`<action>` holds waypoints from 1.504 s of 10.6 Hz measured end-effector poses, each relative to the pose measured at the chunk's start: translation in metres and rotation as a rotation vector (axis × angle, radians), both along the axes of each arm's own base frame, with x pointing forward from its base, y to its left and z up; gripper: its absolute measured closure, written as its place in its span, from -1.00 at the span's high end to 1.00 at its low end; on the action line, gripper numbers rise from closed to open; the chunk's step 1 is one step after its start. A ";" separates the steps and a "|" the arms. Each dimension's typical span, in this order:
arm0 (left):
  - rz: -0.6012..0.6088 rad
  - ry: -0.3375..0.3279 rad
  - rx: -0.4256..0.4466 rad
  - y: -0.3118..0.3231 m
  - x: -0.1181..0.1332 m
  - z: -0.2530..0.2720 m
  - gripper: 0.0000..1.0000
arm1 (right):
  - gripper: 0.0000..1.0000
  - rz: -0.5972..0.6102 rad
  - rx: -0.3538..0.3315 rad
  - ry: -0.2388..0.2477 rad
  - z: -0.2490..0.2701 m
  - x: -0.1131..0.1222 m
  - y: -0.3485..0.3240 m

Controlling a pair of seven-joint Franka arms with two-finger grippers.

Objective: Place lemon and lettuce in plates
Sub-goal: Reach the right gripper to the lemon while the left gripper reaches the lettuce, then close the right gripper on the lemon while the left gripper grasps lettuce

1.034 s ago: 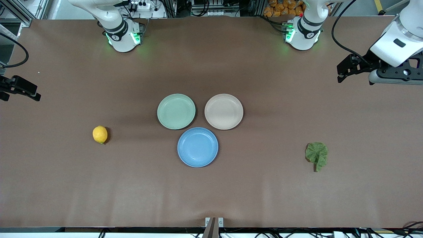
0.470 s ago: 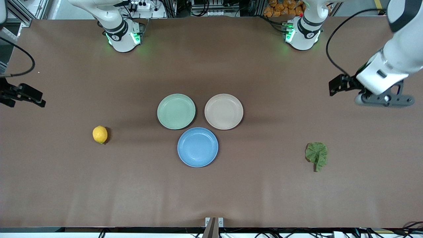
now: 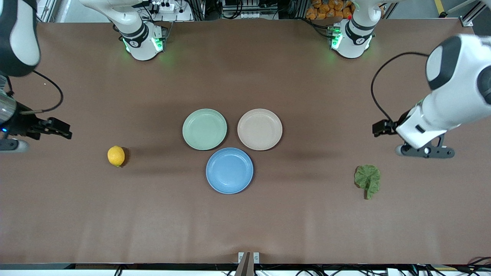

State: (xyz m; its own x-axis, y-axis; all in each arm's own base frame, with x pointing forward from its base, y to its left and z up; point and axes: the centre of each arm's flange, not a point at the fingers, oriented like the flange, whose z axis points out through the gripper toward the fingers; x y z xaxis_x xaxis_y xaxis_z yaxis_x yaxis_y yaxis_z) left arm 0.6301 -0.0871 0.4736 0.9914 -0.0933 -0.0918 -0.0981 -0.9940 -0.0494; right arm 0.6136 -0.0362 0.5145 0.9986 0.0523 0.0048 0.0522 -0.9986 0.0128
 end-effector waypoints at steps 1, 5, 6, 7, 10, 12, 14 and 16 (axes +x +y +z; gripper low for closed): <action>-0.018 0.000 0.005 0.003 0.011 -0.023 1.00 | 1.00 0.018 0.000 0.020 -0.020 -0.001 -0.003; -0.163 0.011 -0.017 0.026 0.041 -0.111 1.00 | 1.00 0.051 -0.007 -0.007 -0.098 -0.004 -0.005; -0.195 0.013 -0.030 0.030 0.047 -0.135 1.00 | 1.00 0.054 -0.010 -0.028 -0.114 -0.006 -0.005; -0.231 0.016 -0.041 0.032 0.051 -0.159 1.00 | 1.00 0.061 -0.014 -0.043 -0.132 -0.008 -0.006; -0.327 0.043 -0.053 0.031 0.055 -0.215 1.00 | 1.00 0.078 -0.027 -0.063 -0.192 -0.013 -0.008; -0.354 0.039 -0.046 0.031 0.057 -0.235 1.00 | 1.00 0.081 -0.035 -0.073 -0.228 -0.019 -0.008; -0.370 0.026 -0.053 0.036 0.060 -0.251 1.00 | 1.00 0.084 -0.044 -0.086 -0.264 -0.027 -0.008; -0.395 0.013 -0.063 0.043 0.062 -0.268 1.00 | 1.00 0.091 -0.047 -0.080 -0.291 -0.034 -0.005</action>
State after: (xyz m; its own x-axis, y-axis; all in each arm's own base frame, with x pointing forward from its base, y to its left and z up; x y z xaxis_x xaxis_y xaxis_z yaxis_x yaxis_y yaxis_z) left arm 0.6917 -0.0440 0.2053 0.8770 -0.4727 -0.0864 -0.4733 -0.8808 0.0141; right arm 0.5796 -0.0413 0.2238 0.9862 0.1448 0.0799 0.1395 -0.9879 0.0674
